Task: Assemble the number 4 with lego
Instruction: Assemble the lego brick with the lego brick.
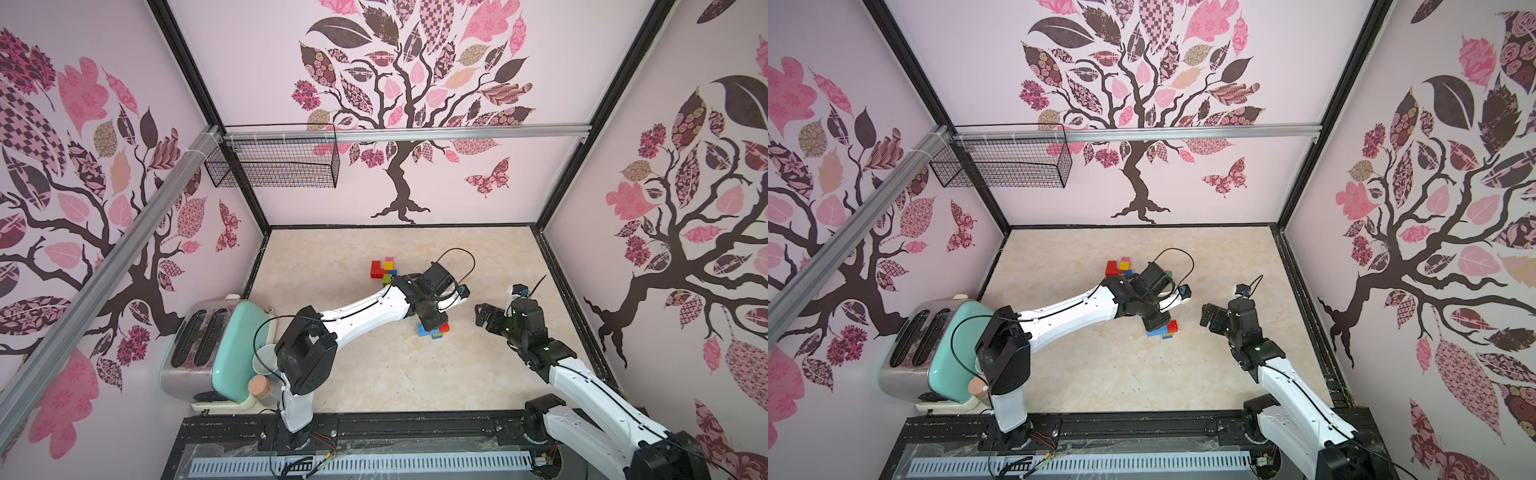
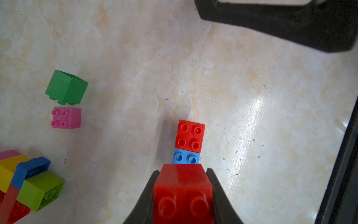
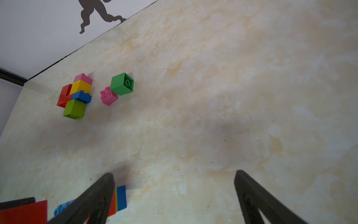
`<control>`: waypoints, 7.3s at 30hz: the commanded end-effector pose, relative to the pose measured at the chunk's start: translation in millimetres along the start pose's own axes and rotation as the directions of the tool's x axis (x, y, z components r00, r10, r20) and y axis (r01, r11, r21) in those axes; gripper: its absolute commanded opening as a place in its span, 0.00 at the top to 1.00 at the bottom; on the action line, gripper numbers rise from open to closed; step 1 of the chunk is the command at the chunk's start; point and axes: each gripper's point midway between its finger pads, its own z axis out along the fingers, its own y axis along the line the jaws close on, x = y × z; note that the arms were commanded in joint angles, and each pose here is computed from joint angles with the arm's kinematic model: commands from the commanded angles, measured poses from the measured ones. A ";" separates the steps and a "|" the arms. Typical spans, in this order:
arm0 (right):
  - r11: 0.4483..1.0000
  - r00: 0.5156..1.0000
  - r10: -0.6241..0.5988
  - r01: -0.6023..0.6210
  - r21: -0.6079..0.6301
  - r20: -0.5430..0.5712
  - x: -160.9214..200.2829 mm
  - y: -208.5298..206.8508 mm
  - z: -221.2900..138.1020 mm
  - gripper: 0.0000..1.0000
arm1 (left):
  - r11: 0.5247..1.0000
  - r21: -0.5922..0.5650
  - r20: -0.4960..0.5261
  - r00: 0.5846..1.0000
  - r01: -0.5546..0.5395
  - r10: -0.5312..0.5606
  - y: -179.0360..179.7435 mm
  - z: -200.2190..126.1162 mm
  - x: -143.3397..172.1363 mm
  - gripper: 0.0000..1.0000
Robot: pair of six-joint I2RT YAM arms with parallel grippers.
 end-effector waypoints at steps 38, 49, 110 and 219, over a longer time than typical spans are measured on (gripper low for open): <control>0.994 0.998 0.029 -0.023 -0.109 0.062 -28.5 27.6 -3.5 0.00 | 0.993 0.096 0.037 0.997 -0.074 0.071 -0.7 22.5 -16.8 1.00; 0.996 0.997 0.003 0.003 -0.085 0.073 -31.0 24.3 -9.9 0.01 | 0.991 0.115 -0.009 0.998 -0.068 0.069 3.7 29.9 -1.7 1.00; 0.974 0.995 -0.100 0.094 -0.204 -0.019 -16.1 47.0 -7.3 0.00 | 0.979 0.160 0.039 0.992 -0.126 0.121 -17.3 61.9 26.4 1.00; 0.751 0.839 -0.026 -0.342 -0.565 -0.543 81.3 124.9 8.8 1.00 | 0.984 0.125 0.087 0.989 -0.130 0.120 -26.5 74.9 54.0 1.00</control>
